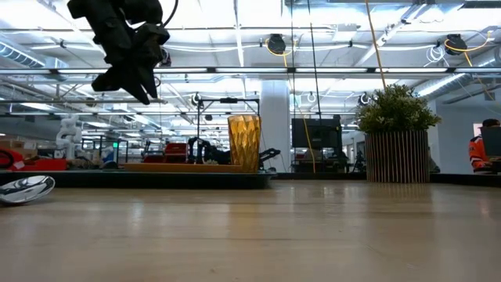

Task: Pick and place plate/cup/fork/spoon on tray
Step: Put the pink fork on the black serving tray to the left of the orange plate

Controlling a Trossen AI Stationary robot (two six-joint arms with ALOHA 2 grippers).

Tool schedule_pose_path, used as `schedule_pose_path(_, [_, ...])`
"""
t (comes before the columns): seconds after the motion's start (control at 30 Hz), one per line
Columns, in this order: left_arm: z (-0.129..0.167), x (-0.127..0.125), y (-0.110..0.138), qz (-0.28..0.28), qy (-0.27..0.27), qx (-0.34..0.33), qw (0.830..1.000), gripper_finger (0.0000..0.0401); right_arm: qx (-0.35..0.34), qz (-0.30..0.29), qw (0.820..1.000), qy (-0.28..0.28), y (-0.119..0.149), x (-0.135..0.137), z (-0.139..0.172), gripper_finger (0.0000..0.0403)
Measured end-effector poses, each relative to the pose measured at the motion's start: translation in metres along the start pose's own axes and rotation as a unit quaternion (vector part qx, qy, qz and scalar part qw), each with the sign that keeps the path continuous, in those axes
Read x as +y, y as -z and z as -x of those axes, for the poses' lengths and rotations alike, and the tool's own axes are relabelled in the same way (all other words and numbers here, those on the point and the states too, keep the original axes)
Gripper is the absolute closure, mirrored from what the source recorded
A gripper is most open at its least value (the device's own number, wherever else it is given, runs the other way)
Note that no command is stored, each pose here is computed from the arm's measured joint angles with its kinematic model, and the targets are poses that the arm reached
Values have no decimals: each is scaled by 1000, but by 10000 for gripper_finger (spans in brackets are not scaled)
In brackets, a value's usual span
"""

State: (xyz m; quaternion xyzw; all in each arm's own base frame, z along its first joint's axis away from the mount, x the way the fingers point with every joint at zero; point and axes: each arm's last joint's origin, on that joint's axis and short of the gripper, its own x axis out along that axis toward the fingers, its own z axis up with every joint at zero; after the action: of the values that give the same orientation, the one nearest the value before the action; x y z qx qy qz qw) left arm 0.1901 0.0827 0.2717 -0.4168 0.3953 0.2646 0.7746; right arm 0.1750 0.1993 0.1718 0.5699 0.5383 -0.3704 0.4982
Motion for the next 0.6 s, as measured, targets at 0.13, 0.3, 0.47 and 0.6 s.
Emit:
schedule_pose_path(0.13, [-1,-5,5,0,5,8,1000,295,1,8,1000,2,-4,-9,-10,170])
schedule_pose_path(0.3, [-2,-11,11,-1,3,12,1000,295,-16,12,1000,23,-5,-16,-11,170])
schedule_pose_path(0.47, [-3,-15,14,5,-5,7,1000,295,-18,12,999,24,-6,-16,-11,170])
schedule_pose_path(0.6, [-3,-16,15,8,-8,5,1000,295,-12,13,1000,26,-5,-16,-11,170])
